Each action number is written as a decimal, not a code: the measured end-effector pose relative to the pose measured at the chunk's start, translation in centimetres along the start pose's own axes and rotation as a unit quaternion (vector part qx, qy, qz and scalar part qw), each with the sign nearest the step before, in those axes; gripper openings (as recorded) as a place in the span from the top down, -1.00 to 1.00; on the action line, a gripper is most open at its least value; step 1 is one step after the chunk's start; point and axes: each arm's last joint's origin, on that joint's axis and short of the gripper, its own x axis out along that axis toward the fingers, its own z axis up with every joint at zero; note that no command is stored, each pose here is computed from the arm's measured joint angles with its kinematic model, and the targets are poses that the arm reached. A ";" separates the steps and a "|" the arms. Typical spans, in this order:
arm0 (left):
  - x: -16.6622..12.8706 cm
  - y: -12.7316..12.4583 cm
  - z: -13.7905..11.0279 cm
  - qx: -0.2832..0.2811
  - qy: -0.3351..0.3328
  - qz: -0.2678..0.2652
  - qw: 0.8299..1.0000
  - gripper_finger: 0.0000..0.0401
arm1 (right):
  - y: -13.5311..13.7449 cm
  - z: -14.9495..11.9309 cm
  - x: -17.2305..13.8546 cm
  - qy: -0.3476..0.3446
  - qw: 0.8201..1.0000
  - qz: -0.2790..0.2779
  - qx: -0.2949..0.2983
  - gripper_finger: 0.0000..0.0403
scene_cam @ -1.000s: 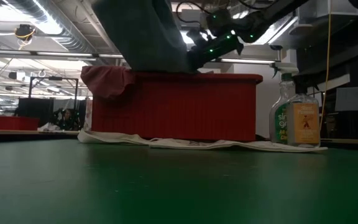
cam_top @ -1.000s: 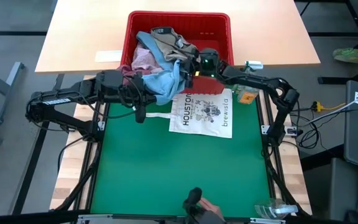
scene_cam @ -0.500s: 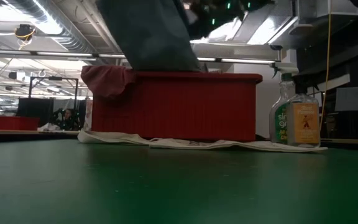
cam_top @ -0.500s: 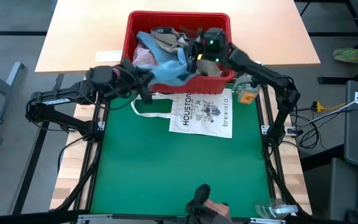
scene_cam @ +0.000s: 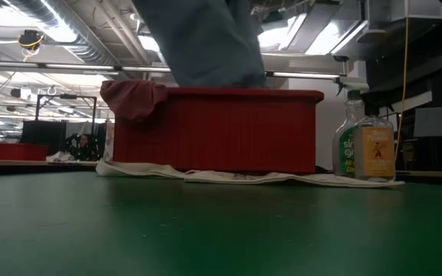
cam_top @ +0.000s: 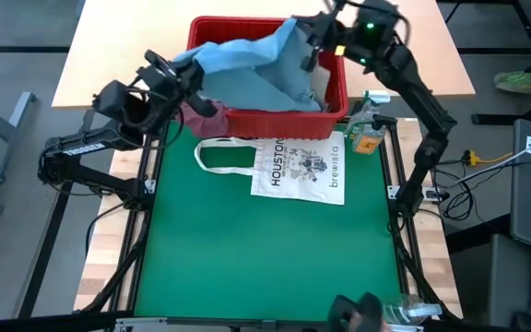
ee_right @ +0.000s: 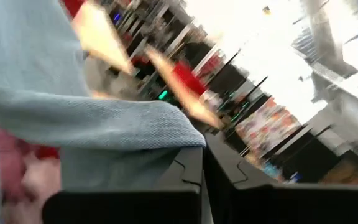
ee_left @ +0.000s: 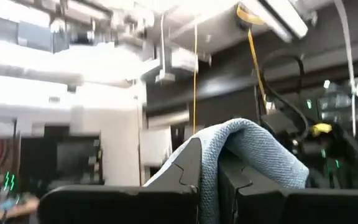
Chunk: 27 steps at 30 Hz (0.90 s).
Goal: Fold Laundry from Bin
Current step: Fold the blue pants from the red laundry basket
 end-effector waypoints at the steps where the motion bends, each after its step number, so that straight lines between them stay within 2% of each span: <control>1: 0.0 0.2 0.2 0.000 -0.015 -0.002 1.000 0.95 | -0.2 0.2 -0.4 -0.004 1.000 -0.003 0.000 0.98; 4: 0.2 0.6 0.8 -0.006 -0.053 -0.008 0.999 0.95 | -0.7 1.0 -1.6 -0.011 1.000 -0.004 -0.001 0.99; 8: 0.3 0.8 0.8 -0.002 -0.068 -0.021 0.997 0.95 | -1.1 1.6 -2.6 -0.018 1.000 -0.004 -0.001 0.99; 15: 0.6 1.8 1.0 0.001 -0.093 0.000 0.996 0.95 | -2.2 3.2 -5.0 -0.048 0.998 -0.030 -0.004 0.99; 22: 0.3 1.7 1.6 0.000 -0.119 -0.043 0.992 0.95 | -3.0 4.7 -8.1 -0.067 0.997 -0.041 -0.005 0.99; 27: -0.6 0.6 2.2 -0.030 -0.123 -0.101 0.987 0.95 | -3.3 5.8 -11.3 -0.100 0.995 0.007 0.019 0.99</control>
